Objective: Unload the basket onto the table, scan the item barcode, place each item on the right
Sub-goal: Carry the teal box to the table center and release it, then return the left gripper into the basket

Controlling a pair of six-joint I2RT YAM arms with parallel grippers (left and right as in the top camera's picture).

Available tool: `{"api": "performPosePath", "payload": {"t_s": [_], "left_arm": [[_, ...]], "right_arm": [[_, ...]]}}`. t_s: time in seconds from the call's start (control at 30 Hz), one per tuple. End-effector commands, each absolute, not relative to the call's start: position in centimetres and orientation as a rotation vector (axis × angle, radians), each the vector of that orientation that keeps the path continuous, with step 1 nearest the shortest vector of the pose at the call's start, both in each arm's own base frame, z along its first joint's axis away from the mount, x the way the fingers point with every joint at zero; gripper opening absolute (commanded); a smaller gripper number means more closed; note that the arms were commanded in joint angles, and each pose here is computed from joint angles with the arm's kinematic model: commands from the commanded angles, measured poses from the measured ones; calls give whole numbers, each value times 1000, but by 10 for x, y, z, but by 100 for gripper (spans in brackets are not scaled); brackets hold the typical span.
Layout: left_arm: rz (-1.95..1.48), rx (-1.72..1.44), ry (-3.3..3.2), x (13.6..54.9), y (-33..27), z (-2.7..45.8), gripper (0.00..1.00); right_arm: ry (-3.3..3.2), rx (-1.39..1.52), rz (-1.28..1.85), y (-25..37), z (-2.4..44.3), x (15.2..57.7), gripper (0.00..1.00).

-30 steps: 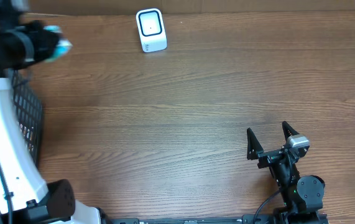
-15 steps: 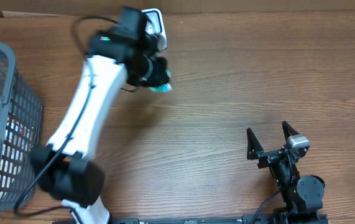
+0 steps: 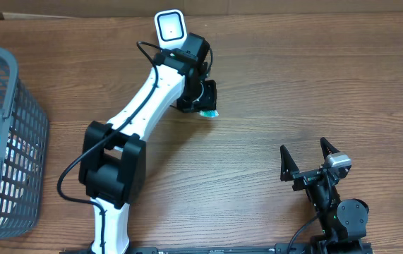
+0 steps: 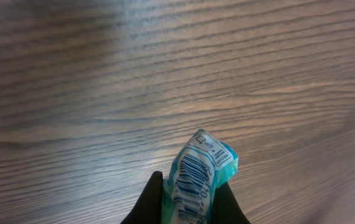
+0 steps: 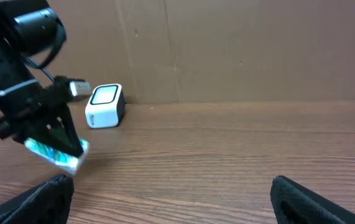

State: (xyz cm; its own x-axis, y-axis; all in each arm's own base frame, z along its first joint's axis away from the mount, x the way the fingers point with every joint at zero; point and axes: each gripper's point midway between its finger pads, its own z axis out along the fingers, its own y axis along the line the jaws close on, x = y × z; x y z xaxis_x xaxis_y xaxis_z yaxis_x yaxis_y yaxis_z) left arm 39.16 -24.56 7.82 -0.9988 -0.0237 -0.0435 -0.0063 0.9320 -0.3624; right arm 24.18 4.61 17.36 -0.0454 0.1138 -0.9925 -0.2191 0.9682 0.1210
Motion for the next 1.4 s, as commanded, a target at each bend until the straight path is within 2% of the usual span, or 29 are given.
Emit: {"api": "performPosePath", "payload": {"t_s": [0.0, 0.13, 0.3, 0.37, 0.4, 0.47, 0.53, 0.6, 0.73, 0.83, 1.1, 1.2, 1.37], "left_arm": [[-645, -66, 3073, 383, -266, 70, 4], [-657, 14, 3054, 376, -287, 69, 5], [-682, 76, 3027, 372, -306, 71, 22], [-690, 84, 3026, 370, -309, 72, 40], [-690, 90, 3028, 369, -311, 72, 56], [-686, 99, 3033, 366, -312, 71, 78], [-685, 115, 3031, 366, -312, 71, 91], [-686, 126, 3028, 366, -312, 72, 100], [-677, 184, 2982, 373, -307, 88, 100], [-594, 147, 2927, 389, -286, 117, 100], [-423, 125, 2654, 417, -205, 255, 100], [-399, 171, 2548, 414, -175, 304, 99], [-313, 98, 2461, 396, -104, 357, 100]], "right_arm": [[1592, -76, 267, 45, 171, 242, 100], [1592, -77, 267, 45, 171, 242, 100], [1592, -76, 267, 45, 171, 242, 100], [1592, -77, 267, 45, 171, 242, 100], [1592, -76, 267, 45, 171, 242, 100], [1592, -77, 267, 45, 171, 242, 100], [1592, -76, 267, 45, 171, 242, 100], [1592, -76, 267, 45, 171, 242, 100], [1592, -76, 267, 45, 171, 242, 100], [1592, -76, 267, 45, 171, 242, 100], [1592, -76, 267, 45, 171, 242, 100], [1592, -76, 267, 45, 171, 242, 100], [1592, -76, 267, 45, 171, 242, 100]]}}
